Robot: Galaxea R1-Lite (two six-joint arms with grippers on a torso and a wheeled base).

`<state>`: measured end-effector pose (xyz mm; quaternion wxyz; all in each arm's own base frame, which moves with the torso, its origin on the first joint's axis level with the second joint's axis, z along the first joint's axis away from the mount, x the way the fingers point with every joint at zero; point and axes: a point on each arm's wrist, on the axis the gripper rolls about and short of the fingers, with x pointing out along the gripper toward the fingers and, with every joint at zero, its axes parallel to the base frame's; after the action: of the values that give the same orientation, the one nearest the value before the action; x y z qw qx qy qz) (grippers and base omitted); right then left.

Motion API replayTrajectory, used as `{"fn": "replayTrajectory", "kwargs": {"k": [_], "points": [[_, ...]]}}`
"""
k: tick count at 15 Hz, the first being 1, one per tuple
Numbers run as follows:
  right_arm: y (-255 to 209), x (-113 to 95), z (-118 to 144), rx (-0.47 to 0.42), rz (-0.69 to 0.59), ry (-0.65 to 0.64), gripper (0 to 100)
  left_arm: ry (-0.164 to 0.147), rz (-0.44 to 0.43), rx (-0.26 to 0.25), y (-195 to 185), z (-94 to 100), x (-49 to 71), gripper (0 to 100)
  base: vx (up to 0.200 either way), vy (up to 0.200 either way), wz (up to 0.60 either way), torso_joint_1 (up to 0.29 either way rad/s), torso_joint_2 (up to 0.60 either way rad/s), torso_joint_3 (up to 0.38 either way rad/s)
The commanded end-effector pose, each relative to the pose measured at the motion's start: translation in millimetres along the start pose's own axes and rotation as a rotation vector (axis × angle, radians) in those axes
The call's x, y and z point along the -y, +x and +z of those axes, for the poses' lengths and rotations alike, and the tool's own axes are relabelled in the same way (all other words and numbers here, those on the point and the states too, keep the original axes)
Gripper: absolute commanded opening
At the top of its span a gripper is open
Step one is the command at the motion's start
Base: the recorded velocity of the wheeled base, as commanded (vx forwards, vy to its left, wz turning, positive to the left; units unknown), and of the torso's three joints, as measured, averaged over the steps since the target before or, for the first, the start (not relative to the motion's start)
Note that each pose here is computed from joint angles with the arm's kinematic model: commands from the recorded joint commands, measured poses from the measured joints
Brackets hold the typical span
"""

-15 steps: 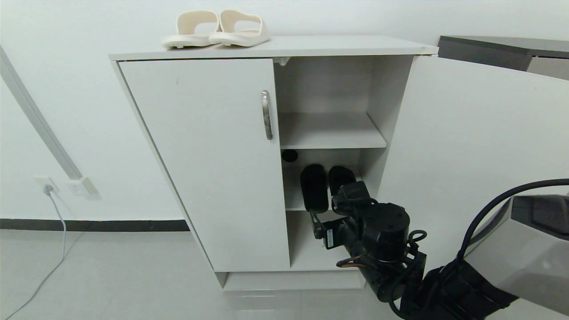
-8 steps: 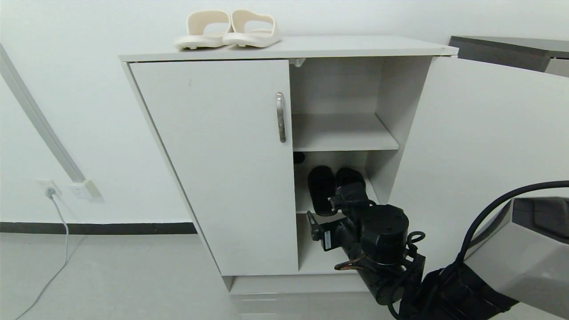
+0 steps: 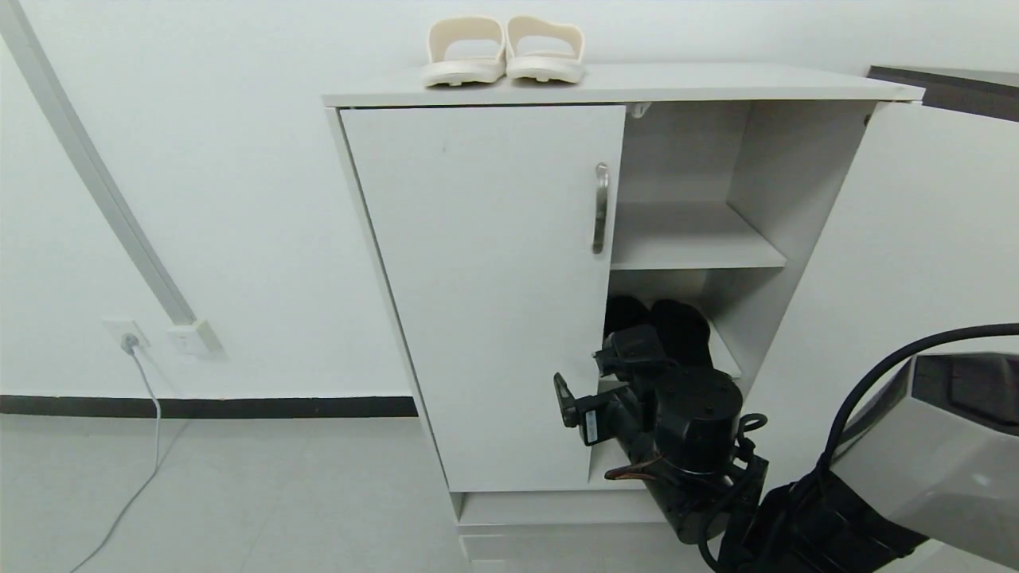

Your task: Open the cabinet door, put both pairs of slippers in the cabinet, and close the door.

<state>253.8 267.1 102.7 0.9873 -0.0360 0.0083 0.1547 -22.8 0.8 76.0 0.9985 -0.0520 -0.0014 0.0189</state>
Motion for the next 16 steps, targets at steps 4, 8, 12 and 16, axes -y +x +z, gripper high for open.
{"fn": "replayTrajectory", "kwargs": {"k": [4, 8, 12, 16], "points": [[-1.0, 0.5, -0.5, 0.008, 0.001, 0.003, 100, 0.0, 0.001, -0.001, 0.1, 0.1, 0.0, 0, 0.0, 0.2, 0.0, 0.006, 0.0, 0.004], [-1.9, 1.5, -2.1, 0.004, 0.004, 0.001, 100, 0.0, 0.002, -0.002, 0.2, -0.3, -0.1, 0, 0.0, 0.15, 0.0, 0.001, 0.0, 0.003], [-4.6, 2.6, -6.1, -0.005, 0.012, -0.005, 100, 0.0, 0.002, -0.002, 0.2, -0.3, -0.1, 0, 0.0, 0.0, 0.0, 0.0, 0.0, 0.0], [-3.0, 4.0, -8.4, -0.002, 0.041, -0.003, 100, 0.001, 0.002, -0.002, 0.2, -0.3, -0.1, 0, 0.0, 0.0, 0.0, 0.0, 0.0, 0.0]]}}
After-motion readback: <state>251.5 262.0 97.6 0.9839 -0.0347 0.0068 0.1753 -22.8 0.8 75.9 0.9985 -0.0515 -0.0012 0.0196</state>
